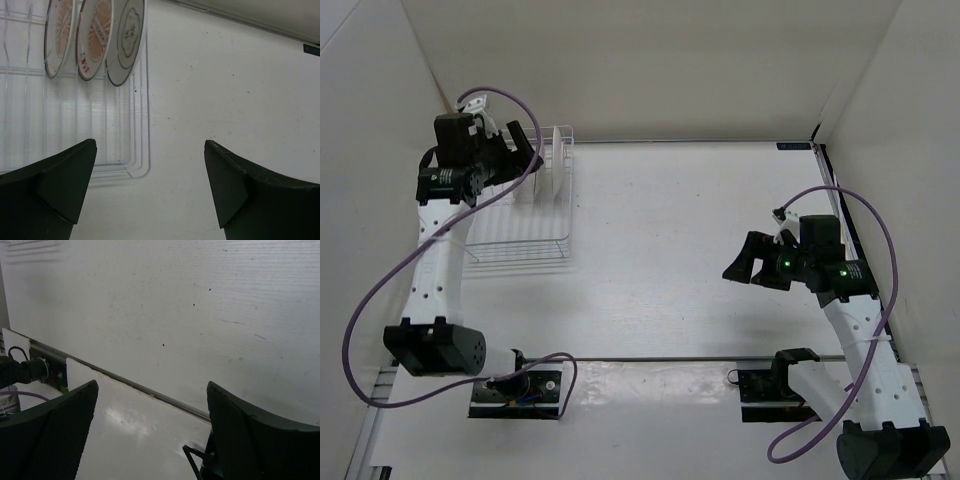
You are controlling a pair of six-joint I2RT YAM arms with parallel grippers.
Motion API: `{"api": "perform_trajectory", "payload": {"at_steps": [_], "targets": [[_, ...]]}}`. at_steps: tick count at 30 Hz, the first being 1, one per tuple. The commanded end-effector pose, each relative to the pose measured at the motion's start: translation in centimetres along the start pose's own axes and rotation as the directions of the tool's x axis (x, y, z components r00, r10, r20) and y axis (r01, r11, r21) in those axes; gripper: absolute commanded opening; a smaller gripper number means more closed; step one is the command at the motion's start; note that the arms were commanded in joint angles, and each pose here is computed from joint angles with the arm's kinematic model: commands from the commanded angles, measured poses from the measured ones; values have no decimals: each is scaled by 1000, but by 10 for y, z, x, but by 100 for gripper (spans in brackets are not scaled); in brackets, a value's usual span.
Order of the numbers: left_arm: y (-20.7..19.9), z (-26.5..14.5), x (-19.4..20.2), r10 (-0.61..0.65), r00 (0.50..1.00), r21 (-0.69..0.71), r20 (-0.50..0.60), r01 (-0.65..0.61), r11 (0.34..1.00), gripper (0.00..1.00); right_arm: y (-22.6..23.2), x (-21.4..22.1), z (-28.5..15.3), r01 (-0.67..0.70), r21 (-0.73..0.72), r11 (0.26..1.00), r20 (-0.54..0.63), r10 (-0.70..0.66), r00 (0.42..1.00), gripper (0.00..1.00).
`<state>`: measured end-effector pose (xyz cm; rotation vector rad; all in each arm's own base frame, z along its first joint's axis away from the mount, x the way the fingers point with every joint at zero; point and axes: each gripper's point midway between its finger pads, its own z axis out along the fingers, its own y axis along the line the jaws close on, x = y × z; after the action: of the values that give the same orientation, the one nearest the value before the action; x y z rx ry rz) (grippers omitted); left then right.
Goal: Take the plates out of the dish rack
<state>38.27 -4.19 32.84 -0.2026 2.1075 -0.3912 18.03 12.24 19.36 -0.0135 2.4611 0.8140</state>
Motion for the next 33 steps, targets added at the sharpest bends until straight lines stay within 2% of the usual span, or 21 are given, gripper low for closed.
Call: {"api": "perform_trajectory", "payload": {"at_steps": [1,5,7,12,14,15,16,18,19,21,28,33], "targets": [[20,3,-12,-24,1000,-53,9,24,998,100,0,-3,-5,28,13,1000,13,-28,1000,90],[24,26,-19,2,999,-25,44,-1,1000,100,0,-2,1,21,3,1000,-13,-21,1000,90],[36,40,-17,-2,1000,-42,17,2,999,100,0,-4,4,18,3,1000,-24,-18,1000,90],[48,59,-31,-118,992,57,43,116,992,98,-2,-6,9,0,6,1000,-45,0,999,90],[62,79,-28,-142,990,34,21,141,989,95,1,-5,11,-7,-13,1000,-59,6,998,90],[60,76,-42,-137,990,29,36,136,990,94,1,-5,13,-5,-18,1000,-64,3,998,90],[71,95,-35,-148,989,9,-4,148,989,92,0,-5,13,-5,-17,1000,-68,4,998,90],[68,95,-53,-113,993,19,23,113,993,92,1,-5,15,-5,-26,1000,-75,3,997,90],[75,110,-46,-121,993,4,-2,121,993,92,1,-7,15,-7,-25,1000,-71,5,997,90],[86,117,-49,-110,994,-30,14,111,993,88,2,-7,15,-3,-29,1000,-72,1,997,90],[102,159,-33,-51,998,-74,-37,48,996,87,3,-6,11,16,-31,999,-72,-19,997,90],[107,179,-21,82,995,-113,-64,-89,990,86,3,-4,10,24,-37,999,-65,-26,998,90]]}}
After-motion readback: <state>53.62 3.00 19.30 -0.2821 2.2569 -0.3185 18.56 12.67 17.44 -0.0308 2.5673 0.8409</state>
